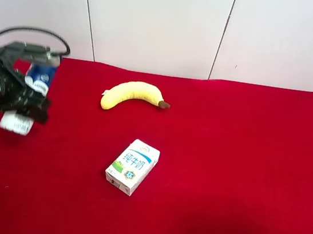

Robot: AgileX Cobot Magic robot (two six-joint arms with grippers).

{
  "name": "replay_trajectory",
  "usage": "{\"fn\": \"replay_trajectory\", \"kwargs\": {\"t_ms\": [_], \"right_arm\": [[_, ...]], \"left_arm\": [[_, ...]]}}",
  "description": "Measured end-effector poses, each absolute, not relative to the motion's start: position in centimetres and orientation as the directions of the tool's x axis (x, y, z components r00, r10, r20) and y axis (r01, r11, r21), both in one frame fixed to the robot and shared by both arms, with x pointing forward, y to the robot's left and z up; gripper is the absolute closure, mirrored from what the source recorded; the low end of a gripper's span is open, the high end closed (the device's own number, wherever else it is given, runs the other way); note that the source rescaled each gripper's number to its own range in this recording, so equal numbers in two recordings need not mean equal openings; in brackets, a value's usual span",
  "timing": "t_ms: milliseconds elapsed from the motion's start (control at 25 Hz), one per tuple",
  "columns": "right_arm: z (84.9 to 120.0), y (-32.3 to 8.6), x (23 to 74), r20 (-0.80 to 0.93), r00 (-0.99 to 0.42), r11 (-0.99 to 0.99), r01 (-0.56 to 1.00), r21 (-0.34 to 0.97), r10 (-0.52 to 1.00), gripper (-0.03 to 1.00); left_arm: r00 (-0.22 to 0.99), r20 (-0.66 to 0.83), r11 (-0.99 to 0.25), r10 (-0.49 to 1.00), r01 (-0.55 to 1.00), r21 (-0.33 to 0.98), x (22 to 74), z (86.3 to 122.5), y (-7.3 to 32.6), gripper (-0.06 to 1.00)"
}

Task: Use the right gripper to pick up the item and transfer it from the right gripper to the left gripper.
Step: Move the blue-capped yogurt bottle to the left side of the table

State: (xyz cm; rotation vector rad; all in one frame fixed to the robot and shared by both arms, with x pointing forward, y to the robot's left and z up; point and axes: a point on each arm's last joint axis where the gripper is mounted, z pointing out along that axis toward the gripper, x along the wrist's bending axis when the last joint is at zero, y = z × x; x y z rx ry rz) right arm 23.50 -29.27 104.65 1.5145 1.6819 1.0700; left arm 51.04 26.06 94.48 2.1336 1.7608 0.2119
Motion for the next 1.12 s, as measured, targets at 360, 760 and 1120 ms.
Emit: {"fn": "replay_trajectory", "kwargs": {"t_ms": [360,760,1120], "right_arm": [[104.7,-29.3,23.5,0.066,-0.143,0.011,0.478,0.878,0.987,0.0],[104.7,-29.3,23.5,0.066,-0.143,0.011,0.478,0.878,0.987,0.0],[104.7,-29.3,23.5,0.066,-0.143,0.011,0.478,0.878,0.987,0.0]], "left_arm": [[0.173,-0.099,-0.138,0.98,0.945,0.295,51.6,89.8,26.3,0.92],[0.173,-0.082,-0.14,0.982,0.942,0.306,51.9,89.0,26.4,0.92],[0.093,-0.101,-0.056,0.991,0.946,0.321,52.2,89.2,26.4,-0.01]]}}
